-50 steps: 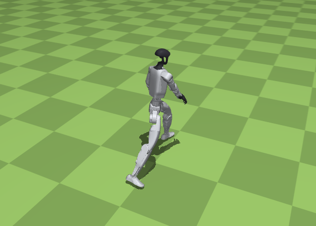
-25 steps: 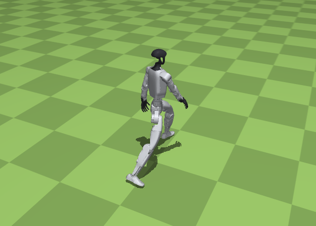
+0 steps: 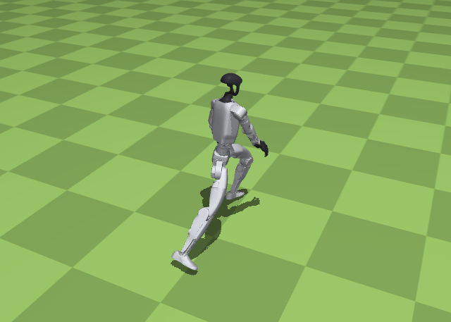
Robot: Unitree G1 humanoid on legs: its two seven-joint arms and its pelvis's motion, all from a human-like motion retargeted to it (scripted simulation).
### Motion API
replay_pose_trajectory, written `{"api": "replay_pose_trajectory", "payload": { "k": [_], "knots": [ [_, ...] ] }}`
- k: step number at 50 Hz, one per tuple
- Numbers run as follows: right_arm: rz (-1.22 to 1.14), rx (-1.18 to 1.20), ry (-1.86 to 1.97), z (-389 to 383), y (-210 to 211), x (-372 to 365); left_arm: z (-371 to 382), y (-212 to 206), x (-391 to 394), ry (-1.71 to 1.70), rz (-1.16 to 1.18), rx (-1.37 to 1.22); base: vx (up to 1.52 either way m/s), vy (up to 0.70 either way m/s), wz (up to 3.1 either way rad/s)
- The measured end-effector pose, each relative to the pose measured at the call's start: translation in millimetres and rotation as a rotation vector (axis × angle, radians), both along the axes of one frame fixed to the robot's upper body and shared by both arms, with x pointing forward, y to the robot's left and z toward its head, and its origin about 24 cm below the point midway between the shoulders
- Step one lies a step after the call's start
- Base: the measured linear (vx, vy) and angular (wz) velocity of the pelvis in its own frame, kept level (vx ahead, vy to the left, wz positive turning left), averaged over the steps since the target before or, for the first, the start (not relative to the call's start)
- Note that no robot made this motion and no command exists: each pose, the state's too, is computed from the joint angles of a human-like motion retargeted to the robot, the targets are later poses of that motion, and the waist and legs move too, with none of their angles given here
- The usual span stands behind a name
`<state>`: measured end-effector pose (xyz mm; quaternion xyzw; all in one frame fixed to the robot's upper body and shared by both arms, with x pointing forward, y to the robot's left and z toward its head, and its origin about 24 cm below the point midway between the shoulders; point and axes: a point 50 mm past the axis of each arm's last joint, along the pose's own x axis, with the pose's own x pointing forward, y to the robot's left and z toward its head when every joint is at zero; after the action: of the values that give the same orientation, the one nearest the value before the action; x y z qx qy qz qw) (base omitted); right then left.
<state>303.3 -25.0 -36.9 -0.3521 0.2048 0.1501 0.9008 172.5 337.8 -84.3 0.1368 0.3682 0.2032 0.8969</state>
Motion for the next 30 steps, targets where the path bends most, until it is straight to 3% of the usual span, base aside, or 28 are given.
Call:
{"api": "replay_pose_trajectory", "payload": {
  "k": [13, 22, 30],
  "knots": [
    [0.072, -0.011, 0.017, -5, 9, -8, 16, -28, 34, -0.196, -0.055, -0.050, -0.11, -0.27, 0.28],
    [0.287, -0.147, 0.181, -33, 9, -36, -39, -57, -27, 0.093, -0.068, -0.211, -0.04, -0.35, 0.05],
    [0.295, -0.207, 0.192, -44, -6, -44, -74, -84, -106, 0.362, -0.057, -0.315, 0.04, -0.17, -0.02]
  ]
}}
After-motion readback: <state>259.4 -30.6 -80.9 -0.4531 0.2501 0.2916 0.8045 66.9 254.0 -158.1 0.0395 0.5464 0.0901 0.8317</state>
